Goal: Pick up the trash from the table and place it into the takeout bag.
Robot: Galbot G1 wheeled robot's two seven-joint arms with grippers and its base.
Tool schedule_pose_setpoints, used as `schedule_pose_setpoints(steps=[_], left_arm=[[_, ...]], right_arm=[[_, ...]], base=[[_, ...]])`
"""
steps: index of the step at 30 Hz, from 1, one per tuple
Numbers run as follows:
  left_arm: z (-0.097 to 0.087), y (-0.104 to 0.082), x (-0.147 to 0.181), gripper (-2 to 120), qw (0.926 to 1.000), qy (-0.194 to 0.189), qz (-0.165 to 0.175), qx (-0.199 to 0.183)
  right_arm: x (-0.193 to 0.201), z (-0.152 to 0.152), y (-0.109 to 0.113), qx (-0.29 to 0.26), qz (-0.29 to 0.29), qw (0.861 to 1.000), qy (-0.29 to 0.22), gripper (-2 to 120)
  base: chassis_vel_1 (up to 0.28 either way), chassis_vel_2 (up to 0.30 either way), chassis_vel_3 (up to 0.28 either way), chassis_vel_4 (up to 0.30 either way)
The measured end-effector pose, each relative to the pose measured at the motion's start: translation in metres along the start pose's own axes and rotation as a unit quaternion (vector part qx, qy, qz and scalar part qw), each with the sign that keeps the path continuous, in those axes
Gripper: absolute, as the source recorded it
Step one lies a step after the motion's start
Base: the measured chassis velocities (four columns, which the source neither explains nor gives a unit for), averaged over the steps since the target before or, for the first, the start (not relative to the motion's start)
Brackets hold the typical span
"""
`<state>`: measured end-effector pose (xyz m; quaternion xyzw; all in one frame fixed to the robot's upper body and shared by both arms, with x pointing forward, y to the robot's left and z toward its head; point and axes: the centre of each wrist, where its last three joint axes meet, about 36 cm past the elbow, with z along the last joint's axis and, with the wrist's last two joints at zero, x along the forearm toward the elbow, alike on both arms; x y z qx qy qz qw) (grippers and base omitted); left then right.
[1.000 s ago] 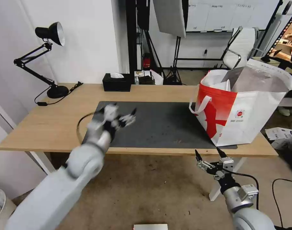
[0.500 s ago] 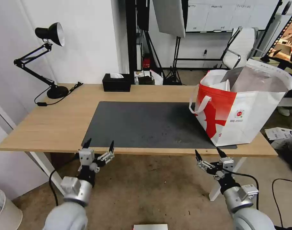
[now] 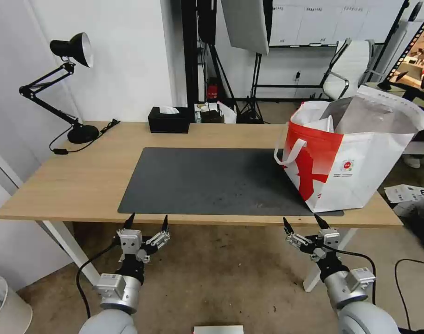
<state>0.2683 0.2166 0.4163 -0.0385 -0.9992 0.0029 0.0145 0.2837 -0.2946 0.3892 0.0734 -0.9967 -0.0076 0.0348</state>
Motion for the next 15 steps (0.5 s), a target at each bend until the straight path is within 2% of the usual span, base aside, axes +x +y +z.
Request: schedule_pose_setpoints(steps=[15], left_arm=[[-0.0007, -0.0004, -0.0013, 100, 1.0000, 0.000, 0.002, 0.001]], right_arm=[[0.0000, 0.0000, 0.0000, 0.000, 0.000, 1.000, 0.000, 100]], base=[[0.000, 0.000, 0.000, 0.000]])
